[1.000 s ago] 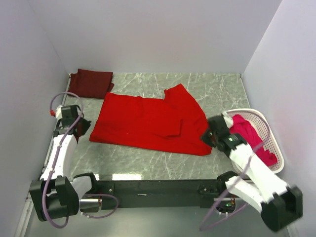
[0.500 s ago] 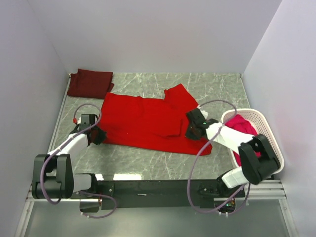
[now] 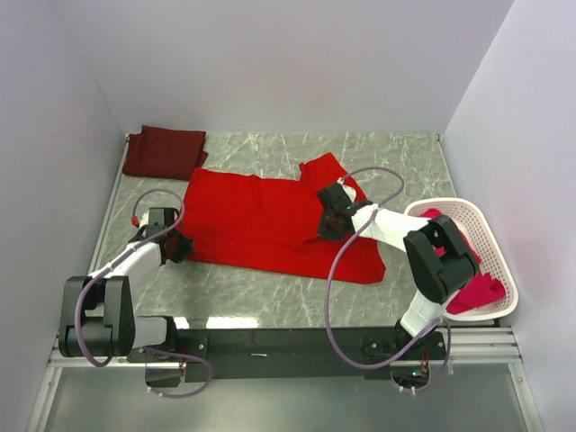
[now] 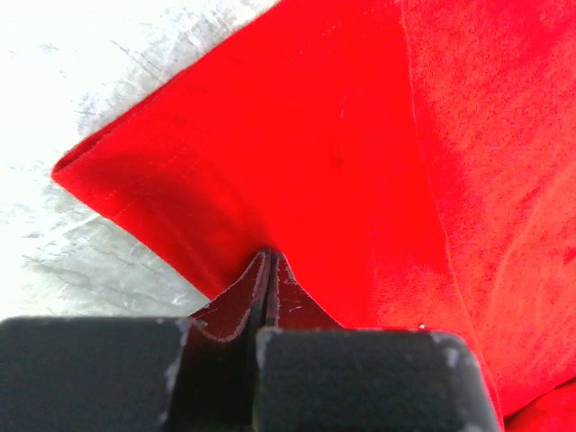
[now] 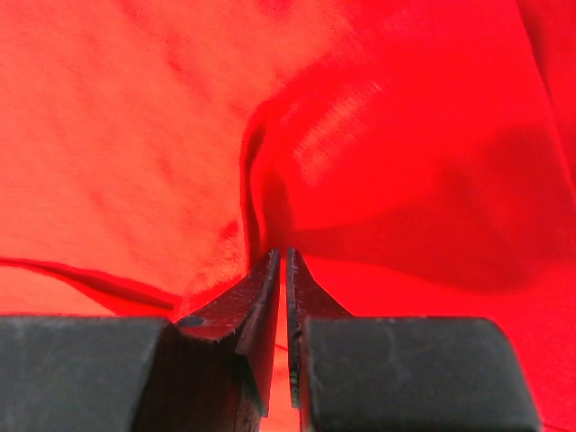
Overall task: Fold and stack the t-shirts
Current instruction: Fold the tshirt
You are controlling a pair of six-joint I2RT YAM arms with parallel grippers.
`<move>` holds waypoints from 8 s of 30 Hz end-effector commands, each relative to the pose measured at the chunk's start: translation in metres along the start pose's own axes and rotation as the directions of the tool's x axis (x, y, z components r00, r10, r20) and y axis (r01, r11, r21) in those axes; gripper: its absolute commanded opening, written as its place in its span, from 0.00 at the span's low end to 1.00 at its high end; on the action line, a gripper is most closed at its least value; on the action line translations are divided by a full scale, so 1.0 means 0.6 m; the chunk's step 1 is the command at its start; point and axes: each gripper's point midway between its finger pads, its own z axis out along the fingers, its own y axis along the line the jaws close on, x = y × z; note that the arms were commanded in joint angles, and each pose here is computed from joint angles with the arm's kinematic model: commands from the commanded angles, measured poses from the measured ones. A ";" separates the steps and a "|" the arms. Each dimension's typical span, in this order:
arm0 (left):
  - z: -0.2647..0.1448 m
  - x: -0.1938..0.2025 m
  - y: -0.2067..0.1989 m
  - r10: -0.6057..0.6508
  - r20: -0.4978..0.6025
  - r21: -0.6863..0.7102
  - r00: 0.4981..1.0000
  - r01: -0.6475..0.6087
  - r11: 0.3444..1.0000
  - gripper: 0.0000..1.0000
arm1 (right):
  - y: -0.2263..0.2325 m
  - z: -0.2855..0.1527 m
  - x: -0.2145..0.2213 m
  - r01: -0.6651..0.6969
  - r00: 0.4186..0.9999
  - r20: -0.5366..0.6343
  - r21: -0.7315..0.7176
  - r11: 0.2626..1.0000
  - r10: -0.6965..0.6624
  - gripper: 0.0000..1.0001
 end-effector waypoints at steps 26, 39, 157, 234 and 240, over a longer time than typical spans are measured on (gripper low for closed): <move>-0.007 0.010 0.094 -0.187 0.034 -0.150 0.982 0.190 0.970 0.14 | -0.045 0.039 -0.012 -0.092 0.995 0.038 0.077 0.993 0.089 0.19; -0.073 0.009 0.069 -0.217 0.034 -0.046 0.976 0.218 0.975 0.32 | -0.051 -0.005 -0.025 -0.042 0.995 0.089 0.044 0.998 0.038 0.32; 0.176 -0.248 -0.341 0.481 0.214 0.189 0.850 -0.519 0.833 0.09 | -0.027 0.190 -0.423 -0.103 0.984 0.161 0.143 0.984 0.079 0.58; 0.070 -0.280 -0.226 0.287 0.363 -0.034 0.886 -0.296 0.955 0.01 | -0.090 -0.118 -0.189 -0.081 0.940 0.331 -0.021 0.996 0.084 0.00; 0.065 -0.255 -0.200 0.247 0.331 -0.038 0.911 -0.249 0.968 0.01 | -0.107 -0.131 -0.162 -0.086 0.940 0.331 -0.010 0.996 0.084 0.00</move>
